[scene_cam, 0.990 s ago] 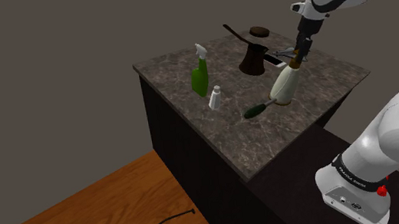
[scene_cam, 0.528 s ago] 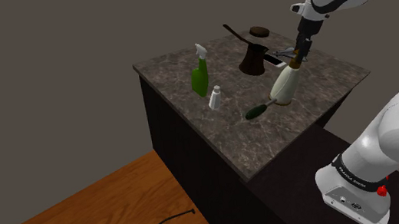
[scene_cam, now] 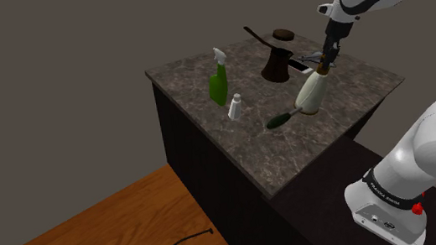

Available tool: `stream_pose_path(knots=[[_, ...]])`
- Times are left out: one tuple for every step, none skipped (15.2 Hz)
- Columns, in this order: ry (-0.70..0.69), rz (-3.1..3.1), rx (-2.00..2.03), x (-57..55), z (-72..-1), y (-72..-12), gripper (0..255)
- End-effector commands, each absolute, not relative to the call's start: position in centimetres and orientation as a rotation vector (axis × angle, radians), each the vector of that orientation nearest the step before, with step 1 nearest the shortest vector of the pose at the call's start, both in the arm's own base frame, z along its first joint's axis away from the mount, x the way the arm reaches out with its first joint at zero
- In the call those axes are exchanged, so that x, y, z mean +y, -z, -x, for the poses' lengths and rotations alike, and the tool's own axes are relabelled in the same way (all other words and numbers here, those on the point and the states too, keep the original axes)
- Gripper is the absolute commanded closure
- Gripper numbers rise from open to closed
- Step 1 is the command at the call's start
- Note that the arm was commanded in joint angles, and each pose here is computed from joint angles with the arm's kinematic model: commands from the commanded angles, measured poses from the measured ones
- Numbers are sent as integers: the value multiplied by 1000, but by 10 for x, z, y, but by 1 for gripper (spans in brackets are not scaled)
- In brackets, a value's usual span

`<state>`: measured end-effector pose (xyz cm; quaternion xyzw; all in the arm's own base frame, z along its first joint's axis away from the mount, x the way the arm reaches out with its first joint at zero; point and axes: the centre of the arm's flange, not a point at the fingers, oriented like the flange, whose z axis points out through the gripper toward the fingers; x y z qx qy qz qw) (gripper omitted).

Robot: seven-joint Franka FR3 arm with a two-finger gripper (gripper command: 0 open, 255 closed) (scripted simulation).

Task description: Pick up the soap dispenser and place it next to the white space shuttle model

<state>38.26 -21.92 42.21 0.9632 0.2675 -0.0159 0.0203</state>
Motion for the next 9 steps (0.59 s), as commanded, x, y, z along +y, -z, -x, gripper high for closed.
stream_pose_path(knots=[[48, -2987, 830, -219, -383, -422, 255], [48, -2987, 830, -219, -383, -422, 255], [48, -2987, 830, -219, -383, -428, 255], [48, -2987, 829, -219, -383, -433, 255], [48, -2987, 830, -219, -383, -438, 255], [48, -2987, 830, -219, -383, -444, 255], [48, -2987, 830, -219, -383, -449, 255], [48, -2987, 830, -219, -383, -454, 255], [48, -2987, 830, -219, -383, -459, 255]])
